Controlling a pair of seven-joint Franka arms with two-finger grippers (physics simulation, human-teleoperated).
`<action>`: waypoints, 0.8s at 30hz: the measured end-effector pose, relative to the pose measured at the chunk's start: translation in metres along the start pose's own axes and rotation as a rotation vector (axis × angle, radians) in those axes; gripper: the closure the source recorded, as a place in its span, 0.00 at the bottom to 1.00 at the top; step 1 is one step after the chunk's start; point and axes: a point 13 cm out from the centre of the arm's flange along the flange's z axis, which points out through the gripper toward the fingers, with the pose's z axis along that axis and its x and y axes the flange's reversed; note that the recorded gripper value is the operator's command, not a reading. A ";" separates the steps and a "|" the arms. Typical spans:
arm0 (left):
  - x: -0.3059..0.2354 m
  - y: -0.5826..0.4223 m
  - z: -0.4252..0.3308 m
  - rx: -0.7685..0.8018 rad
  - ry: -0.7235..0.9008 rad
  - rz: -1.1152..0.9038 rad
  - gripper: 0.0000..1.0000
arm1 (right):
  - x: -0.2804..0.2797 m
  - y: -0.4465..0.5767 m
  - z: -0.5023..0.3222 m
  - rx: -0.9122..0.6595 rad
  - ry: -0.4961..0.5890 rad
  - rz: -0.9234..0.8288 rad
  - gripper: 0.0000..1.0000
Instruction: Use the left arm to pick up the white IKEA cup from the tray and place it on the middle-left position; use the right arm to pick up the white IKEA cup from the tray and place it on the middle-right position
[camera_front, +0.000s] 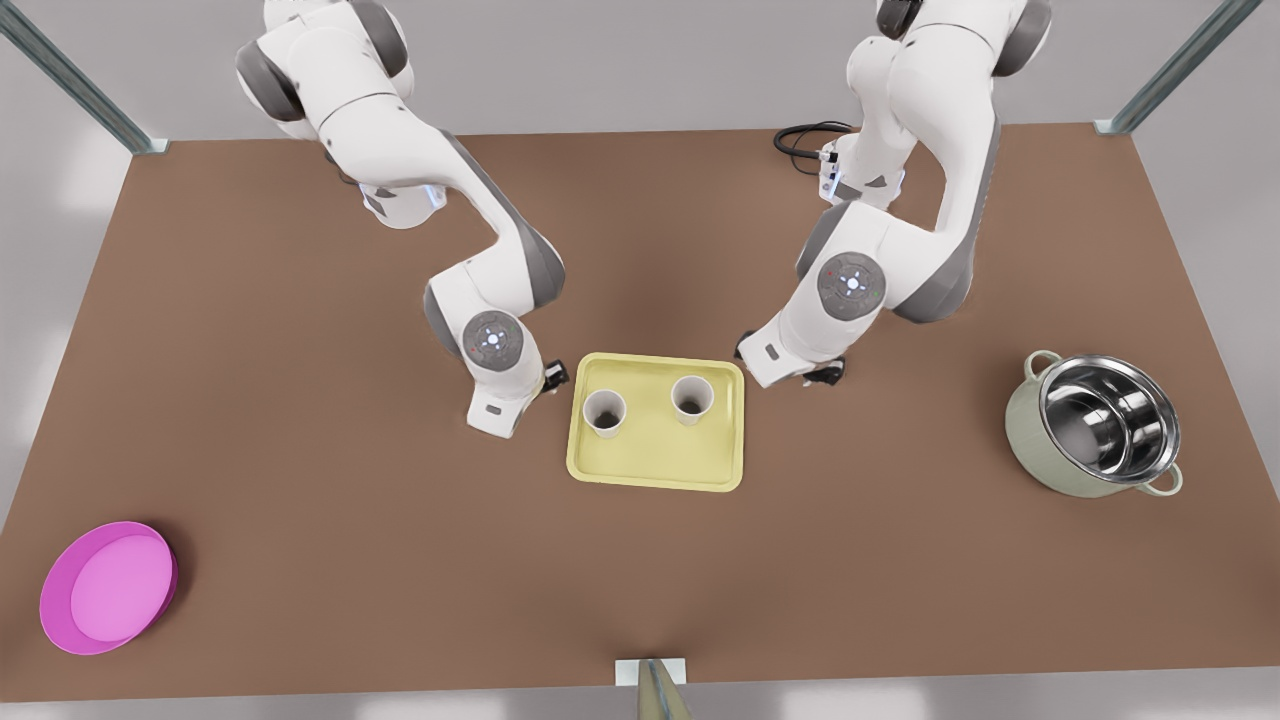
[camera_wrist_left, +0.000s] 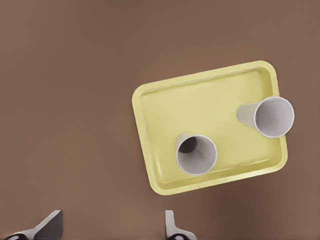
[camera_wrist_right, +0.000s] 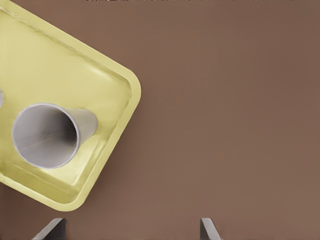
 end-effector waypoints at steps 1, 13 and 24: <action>-0.003 -0.004 0.009 -0.005 0.004 -0.015 0.00 | -0.004 0.013 0.006 0.001 -0.014 0.012 0.00; -0.021 -0.037 0.139 -0.043 0.031 -0.176 0.00 | -0.037 0.066 0.059 -0.026 -0.111 0.225 0.00; -0.002 -0.061 0.191 -0.022 -0.005 -0.247 0.00 | -0.041 0.066 0.110 -0.028 -0.091 0.358 0.00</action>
